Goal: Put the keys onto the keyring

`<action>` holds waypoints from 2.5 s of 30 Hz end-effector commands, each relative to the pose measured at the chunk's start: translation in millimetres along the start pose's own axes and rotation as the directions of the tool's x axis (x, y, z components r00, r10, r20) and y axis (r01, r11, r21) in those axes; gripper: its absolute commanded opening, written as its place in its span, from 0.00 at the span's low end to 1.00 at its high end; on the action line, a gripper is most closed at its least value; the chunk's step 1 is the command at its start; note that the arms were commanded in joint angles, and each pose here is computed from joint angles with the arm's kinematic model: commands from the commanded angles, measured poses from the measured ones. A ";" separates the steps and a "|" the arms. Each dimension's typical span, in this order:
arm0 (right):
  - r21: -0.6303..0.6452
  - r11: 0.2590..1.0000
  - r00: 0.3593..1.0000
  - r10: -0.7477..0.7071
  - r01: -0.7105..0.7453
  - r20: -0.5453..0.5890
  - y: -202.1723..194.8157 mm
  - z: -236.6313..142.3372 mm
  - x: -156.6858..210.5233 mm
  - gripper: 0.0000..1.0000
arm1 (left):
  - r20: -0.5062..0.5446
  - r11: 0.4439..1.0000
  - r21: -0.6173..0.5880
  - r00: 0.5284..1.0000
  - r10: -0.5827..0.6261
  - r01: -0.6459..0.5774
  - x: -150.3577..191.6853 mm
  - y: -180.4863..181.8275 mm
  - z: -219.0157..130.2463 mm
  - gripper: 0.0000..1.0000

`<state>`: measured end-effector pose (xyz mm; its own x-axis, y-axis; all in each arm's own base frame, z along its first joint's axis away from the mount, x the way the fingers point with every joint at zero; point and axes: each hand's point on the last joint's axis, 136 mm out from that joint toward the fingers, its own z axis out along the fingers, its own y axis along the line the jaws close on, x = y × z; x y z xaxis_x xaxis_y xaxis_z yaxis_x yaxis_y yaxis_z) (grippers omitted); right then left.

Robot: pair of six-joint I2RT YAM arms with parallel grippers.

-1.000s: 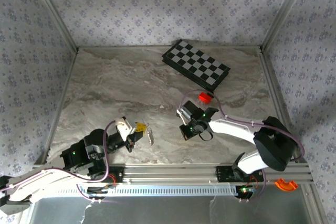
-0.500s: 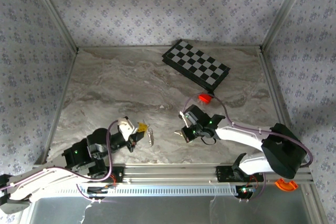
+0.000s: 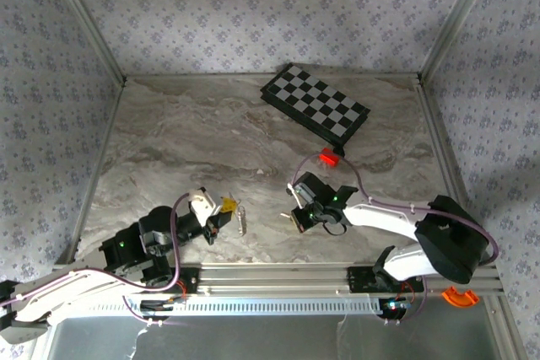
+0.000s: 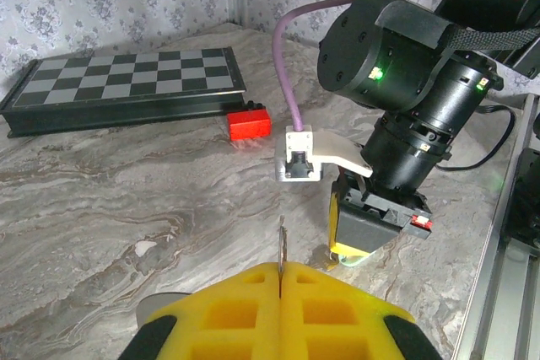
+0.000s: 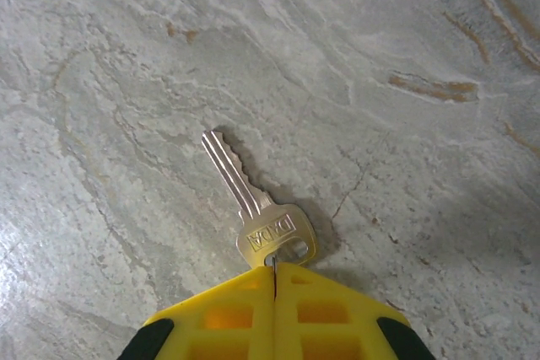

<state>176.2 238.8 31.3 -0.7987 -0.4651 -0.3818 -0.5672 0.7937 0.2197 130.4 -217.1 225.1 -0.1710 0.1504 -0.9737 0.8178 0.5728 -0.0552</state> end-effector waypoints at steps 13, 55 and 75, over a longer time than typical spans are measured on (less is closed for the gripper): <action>0.015 1.000 0.988 0.009 -0.007 -0.152 4.5 -37.3 7.1 0.36 | 0.060 1.000 0.013 0.998 -0.005 0.005 -20.2 -2.7 -7.1 0.00; -0.035 0.996 0.849 -0.084 0.077 -0.521 4.2 -10.1 -5.7 0.42 | 0.061 0.998 0.060 0.998 -0.016 0.012 -17.0 -11.0 -4.0 0.00; -0.047 0.997 0.831 -0.079 0.063 -0.551 2.2 1.7 14.5 0.32 | 0.062 0.998 0.054 0.998 -0.018 0.015 -18.2 -9.9 -4.9 0.00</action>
<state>168.8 234.7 27.5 -0.7426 -0.6542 0.1430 -0.6193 0.7522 0.2251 123.8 -221.2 224.1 -0.1765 0.1553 -0.9720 0.8399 0.5387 -0.0664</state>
